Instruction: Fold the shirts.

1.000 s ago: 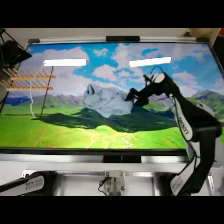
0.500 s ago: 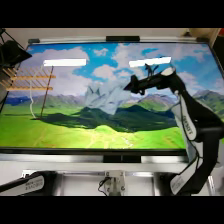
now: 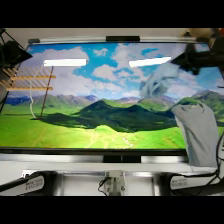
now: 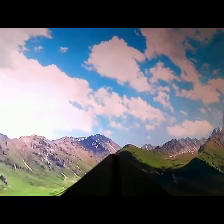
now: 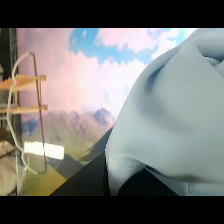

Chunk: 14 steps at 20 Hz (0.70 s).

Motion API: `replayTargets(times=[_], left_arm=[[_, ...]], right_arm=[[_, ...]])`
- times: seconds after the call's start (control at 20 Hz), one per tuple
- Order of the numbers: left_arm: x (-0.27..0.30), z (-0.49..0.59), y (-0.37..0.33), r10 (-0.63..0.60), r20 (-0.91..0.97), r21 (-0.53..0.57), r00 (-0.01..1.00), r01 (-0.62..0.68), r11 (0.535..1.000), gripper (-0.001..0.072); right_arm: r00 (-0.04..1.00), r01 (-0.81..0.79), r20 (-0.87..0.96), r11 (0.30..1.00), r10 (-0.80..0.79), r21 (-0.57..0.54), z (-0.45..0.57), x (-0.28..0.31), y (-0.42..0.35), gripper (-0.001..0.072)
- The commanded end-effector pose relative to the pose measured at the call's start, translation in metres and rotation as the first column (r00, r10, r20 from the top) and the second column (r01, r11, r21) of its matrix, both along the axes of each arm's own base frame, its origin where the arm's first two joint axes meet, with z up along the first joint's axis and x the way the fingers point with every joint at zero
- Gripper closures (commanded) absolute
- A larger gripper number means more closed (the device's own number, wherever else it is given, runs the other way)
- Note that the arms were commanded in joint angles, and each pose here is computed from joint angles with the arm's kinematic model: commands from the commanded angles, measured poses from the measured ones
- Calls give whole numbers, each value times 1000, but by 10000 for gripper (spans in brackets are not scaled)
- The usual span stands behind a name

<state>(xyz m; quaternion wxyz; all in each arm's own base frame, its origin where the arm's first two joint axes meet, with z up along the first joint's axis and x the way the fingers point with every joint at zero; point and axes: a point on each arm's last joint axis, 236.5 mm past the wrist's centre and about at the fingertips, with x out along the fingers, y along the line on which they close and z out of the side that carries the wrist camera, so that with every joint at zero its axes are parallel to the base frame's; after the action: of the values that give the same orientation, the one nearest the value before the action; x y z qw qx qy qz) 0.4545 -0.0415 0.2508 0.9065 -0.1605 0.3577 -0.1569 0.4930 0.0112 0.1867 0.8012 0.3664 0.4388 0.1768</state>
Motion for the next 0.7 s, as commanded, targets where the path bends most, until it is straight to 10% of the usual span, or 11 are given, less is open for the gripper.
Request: replayTargets(times=[0.0,0.65], left_arm=[[0,-1,0,0,-1,0,1000,0,1000,682],[-1,0,-8,-34,11,17,999,33,999,682]], right_arm=[[984,172,-29,983,-174,-64,17,-34,-82,660],[686,425,-382,767,-619,-481,-10,-223,-228,660]])
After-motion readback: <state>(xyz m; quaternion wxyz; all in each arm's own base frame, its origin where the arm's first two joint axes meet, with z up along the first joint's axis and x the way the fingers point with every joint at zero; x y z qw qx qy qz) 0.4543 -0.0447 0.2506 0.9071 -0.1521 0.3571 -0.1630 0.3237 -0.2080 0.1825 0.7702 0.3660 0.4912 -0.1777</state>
